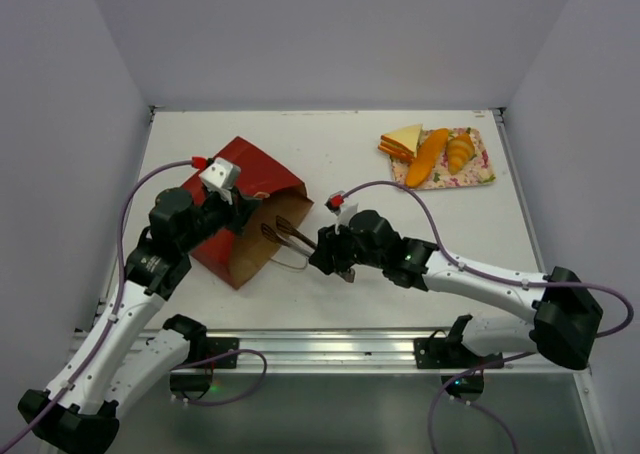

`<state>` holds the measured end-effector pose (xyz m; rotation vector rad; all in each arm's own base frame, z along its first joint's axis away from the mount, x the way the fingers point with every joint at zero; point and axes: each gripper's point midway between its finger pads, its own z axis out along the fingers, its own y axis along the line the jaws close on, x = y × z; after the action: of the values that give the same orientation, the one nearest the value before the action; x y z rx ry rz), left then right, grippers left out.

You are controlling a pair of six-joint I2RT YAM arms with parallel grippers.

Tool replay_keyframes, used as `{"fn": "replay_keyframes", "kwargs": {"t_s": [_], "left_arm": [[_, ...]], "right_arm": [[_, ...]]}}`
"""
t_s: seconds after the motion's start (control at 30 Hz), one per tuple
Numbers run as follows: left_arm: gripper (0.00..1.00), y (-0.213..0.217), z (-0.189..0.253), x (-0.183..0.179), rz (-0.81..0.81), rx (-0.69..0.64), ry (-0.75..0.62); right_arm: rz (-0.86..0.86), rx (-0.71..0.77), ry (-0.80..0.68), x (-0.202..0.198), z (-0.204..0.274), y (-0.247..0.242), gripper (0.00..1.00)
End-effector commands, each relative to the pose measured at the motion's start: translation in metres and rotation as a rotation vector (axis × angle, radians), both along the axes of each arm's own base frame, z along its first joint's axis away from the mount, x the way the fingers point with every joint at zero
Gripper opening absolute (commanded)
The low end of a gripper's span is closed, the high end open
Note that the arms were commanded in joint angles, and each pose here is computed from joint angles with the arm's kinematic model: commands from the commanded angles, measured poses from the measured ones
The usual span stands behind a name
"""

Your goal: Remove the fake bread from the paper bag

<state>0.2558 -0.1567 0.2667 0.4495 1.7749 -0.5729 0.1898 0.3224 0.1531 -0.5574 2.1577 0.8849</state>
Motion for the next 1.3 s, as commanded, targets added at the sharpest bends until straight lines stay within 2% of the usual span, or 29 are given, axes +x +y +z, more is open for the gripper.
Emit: {"fn": "replay_keyframes", "kwargs": {"t_s": [0.0, 0.3, 0.6, 0.9, 1.27], "left_arm": [[0.00, -0.015, 0.022, -0.010, -0.119, -0.037, -0.095], [0.00, -0.030, 0.027, -0.026, -0.245, -0.058, -0.122], [0.00, -0.040, 0.025, -0.037, -0.339, -0.066, -0.123], [0.00, -0.040, 0.027, -0.038, -0.342, -0.070, -0.133], [0.00, -0.039, 0.027, -0.036, -0.336, -0.066, -0.134]], "right_arm": [[-0.015, 0.091, -0.091, 0.020, 0.029, 0.025, 0.49], [-0.058, 0.101, -0.053, 0.030, 0.013, 0.037, 0.51], [-0.071, 0.233, 0.041, 0.018, 0.017, 0.045, 0.51], [-0.109, 0.357, 0.222, 0.007, 0.017, 0.056, 0.52], [-0.121, 0.421, 0.362, -0.005, 0.017, 0.061, 0.54]]}}
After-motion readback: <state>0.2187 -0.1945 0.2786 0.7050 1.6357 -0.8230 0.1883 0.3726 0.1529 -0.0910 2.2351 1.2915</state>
